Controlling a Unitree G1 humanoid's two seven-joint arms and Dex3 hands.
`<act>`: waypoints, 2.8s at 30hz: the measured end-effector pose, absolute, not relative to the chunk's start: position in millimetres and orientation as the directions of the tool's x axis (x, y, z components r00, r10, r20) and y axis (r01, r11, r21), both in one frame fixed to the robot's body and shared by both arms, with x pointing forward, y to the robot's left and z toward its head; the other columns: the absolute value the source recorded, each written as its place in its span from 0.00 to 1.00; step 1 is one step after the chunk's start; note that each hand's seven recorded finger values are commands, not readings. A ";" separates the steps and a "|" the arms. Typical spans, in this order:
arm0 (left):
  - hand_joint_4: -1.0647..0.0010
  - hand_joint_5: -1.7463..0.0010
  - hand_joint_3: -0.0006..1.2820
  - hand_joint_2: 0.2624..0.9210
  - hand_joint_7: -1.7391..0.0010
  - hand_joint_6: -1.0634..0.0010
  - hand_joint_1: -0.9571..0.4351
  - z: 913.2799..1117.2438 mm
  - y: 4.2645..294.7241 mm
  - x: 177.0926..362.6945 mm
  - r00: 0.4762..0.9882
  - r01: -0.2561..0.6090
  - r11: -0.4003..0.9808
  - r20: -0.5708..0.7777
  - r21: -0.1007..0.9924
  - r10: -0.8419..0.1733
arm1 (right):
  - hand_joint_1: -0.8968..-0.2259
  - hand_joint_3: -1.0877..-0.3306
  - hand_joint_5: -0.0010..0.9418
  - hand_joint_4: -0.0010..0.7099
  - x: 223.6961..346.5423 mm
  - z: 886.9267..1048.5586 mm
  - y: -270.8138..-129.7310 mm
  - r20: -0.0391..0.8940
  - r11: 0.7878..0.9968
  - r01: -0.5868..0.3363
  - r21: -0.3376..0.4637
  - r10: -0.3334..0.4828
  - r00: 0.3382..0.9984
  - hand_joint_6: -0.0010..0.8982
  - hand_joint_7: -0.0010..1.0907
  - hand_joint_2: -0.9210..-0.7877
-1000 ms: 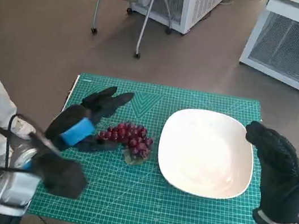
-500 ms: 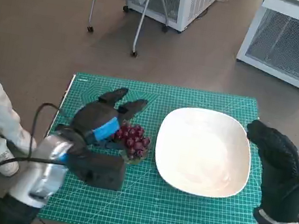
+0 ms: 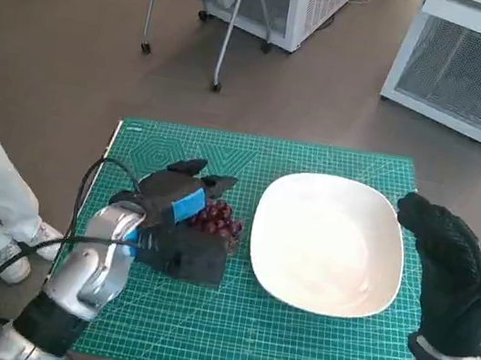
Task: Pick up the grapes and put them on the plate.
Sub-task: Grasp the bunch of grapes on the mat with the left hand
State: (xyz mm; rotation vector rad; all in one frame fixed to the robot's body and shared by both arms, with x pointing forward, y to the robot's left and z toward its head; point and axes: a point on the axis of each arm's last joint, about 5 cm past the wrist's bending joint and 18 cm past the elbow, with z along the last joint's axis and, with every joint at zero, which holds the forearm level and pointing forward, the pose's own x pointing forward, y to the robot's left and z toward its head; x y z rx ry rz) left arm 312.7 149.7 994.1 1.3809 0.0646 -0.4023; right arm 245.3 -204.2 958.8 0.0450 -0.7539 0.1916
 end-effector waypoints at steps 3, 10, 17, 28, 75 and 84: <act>0.93 1.00 0.00 0.70 1.00 0.71 0.55 991.1 148.4 318.8 0.924 0.351 0.128 -0.321 0.928 -0.207 | 0.60 0.76 0.00 0.74 245.4 958.8 -204.2 0.684 0.982 -0.189 -0.027 0.156 0.712 0.21 0.53 0.00; 0.94 1.00 0.00 0.71 1.00 0.72 0.55 982.4 146.2 331.7 0.903 0.424 0.097 -0.413 0.900 -0.116 | 0.60 0.76 0.00 0.74 245.5 958.5 -204.6 0.685 0.982 -0.188 -0.025 0.154 0.713 0.21 0.53 0.00; 0.93 1.00 0.00 0.71 1.00 0.73 0.55 972.9 141.7 339.9 0.884 0.468 0.080 -0.464 0.880 -0.065 | 0.60 0.76 0.00 0.74 245.6 957.0 -205.4 0.684 0.983 -0.185 -0.023 0.150 0.714 0.20 0.52 0.00; 0.93 1.00 0.00 0.71 1.00 0.72 0.55 964.2 139.3 345.2 0.885 0.465 0.077 -0.460 0.882 -0.073 | 0.60 0.76 0.00 0.74 246.3 955.1 -206.0 0.682 0.983 -0.185 -0.023 0.150 0.716 0.20 0.52 0.00; 0.86 0.99 0.01 0.74 1.00 0.72 0.54 949.4 127.9 351.1 0.901 0.429 0.013 -0.427 0.903 -0.079 | 0.61 0.74 0.00 0.75 246.4 955.2 -206.7 0.683 0.981 -0.195 -0.023 0.157 0.713 0.21 0.53 0.00; 0.49 0.79 0.05 0.92 0.79 0.46 0.68 947.6 127.2 350.5 0.918 0.389 -0.001 -0.387 0.921 -0.088 | 0.62 0.74 0.00 0.75 246.4 955.2 -206.6 0.683 0.981 -0.195 -0.023 0.158 0.713 0.21 0.54 0.00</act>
